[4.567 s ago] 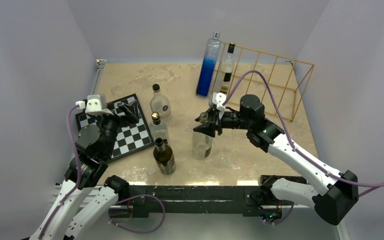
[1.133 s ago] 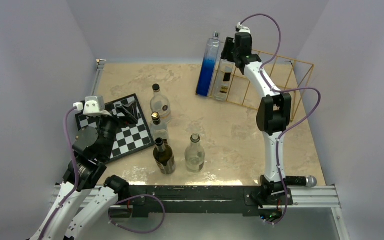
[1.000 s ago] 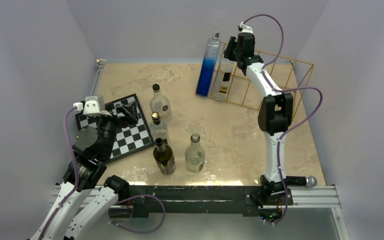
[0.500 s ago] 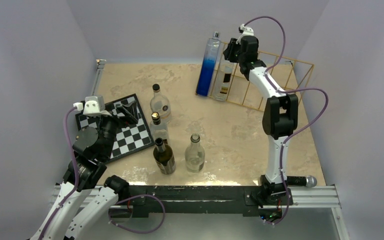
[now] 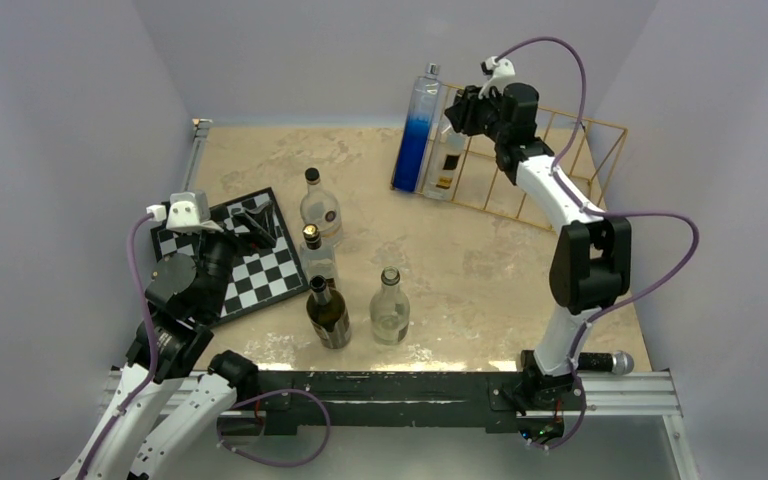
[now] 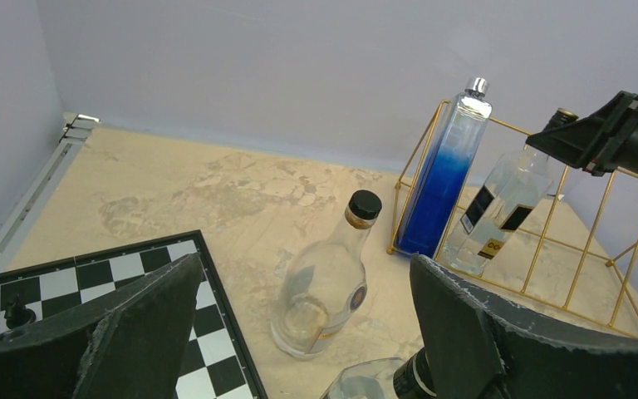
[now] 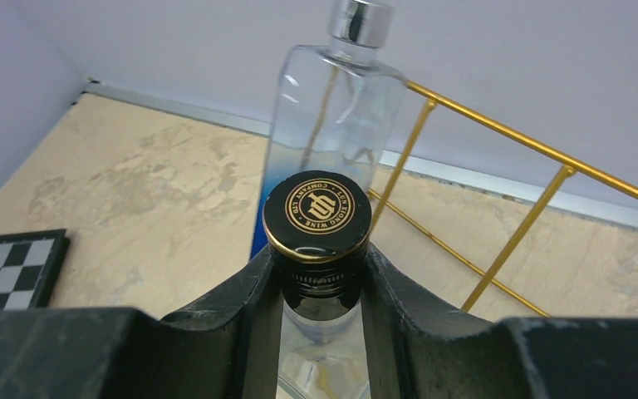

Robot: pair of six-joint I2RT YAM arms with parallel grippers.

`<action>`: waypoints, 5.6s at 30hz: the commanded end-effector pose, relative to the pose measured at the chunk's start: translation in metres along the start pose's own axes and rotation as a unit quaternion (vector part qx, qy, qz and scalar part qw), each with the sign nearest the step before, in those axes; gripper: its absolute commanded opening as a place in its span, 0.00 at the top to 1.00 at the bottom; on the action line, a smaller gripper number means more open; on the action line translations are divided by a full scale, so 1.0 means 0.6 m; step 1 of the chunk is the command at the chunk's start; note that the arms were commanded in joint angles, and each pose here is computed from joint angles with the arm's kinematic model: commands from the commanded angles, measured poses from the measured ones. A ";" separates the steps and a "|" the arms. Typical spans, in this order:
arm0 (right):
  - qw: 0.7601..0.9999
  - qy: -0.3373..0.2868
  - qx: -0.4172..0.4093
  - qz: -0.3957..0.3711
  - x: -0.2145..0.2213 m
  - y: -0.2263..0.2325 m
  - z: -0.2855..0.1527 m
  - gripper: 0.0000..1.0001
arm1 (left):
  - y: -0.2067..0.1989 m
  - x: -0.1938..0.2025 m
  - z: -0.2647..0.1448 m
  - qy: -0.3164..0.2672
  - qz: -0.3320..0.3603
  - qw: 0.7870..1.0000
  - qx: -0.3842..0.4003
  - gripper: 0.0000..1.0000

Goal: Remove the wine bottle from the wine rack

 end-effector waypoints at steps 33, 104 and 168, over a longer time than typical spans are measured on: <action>0.804 -0.208 -0.514 -0.216 -0.008 0.390 -0.292 1.00 | -0.012 -0.011 0.011 -0.012 0.001 1.000 0.010 0.01; 0.992 -0.089 0.009 -0.092 -0.164 0.226 -0.168 0.33 | -0.017 -0.017 0.004 -0.015 -0.006 1.000 0.023 0.01; 0.956 0.012 0.293 -0.023 0.011 0.046 0.171 0.25 | -0.020 -0.018 0.003 -0.016 -0.008 0.999 0.028 0.01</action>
Point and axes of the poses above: each gripper's point midway between its finger pads, its own z axis out along the fingers, its own y axis along the line the jaws close on, x = y × z, the point moved 3 cm from there along -z, back along the fingers, and after that the axes turned 7 degrees about -z, right-handed, at the moved point
